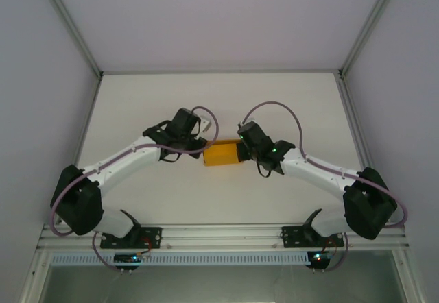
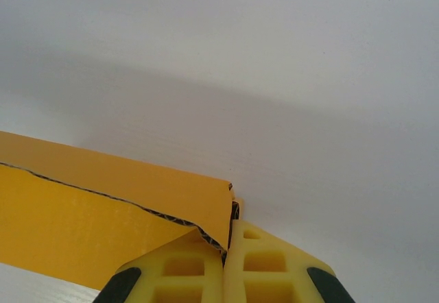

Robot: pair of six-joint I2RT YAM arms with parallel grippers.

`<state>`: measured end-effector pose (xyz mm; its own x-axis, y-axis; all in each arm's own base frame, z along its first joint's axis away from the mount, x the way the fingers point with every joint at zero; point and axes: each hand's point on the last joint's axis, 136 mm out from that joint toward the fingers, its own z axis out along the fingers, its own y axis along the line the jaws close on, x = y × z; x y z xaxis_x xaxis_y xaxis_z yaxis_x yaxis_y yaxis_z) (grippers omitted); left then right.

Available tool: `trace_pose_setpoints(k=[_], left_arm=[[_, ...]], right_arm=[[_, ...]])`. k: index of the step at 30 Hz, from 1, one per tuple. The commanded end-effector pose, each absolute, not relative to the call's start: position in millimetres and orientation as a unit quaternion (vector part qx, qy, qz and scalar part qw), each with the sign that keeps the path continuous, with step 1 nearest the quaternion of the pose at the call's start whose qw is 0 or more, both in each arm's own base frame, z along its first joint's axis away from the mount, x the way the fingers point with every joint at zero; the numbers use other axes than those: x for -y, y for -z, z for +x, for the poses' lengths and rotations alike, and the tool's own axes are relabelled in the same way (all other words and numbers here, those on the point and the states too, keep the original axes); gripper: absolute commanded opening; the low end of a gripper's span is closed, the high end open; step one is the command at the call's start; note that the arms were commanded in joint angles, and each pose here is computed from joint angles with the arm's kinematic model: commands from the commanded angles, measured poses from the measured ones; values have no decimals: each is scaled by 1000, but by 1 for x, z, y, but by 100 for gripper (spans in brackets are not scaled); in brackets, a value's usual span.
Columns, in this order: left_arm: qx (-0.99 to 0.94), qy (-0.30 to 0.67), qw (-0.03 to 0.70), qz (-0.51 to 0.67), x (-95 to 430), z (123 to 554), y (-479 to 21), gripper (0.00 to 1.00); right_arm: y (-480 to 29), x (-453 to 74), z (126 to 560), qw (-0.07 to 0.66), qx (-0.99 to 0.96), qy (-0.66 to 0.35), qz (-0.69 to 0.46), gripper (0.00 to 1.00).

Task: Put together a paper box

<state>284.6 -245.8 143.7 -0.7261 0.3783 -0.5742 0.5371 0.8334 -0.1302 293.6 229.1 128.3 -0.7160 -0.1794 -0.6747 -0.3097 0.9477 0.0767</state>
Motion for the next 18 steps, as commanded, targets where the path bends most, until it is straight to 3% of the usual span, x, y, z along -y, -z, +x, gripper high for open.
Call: trace_pose_setpoints(k=[1, 10, 18], left_arm=[[-927, 199, 254, 192, 261, 281, -160, 0], [-945, 251, 192, 86, 266, 274, -153, 0], [-959, 227, 158, 60, 259, 268, -118, 0]], right_arm=[[-90, -216, 263, 273, -950, -53, -141, 0], [-83, -212, 258, 270, -957, -28, -104, 0], [-78, -212, 255, 268, -958, -27, -98, 0]])
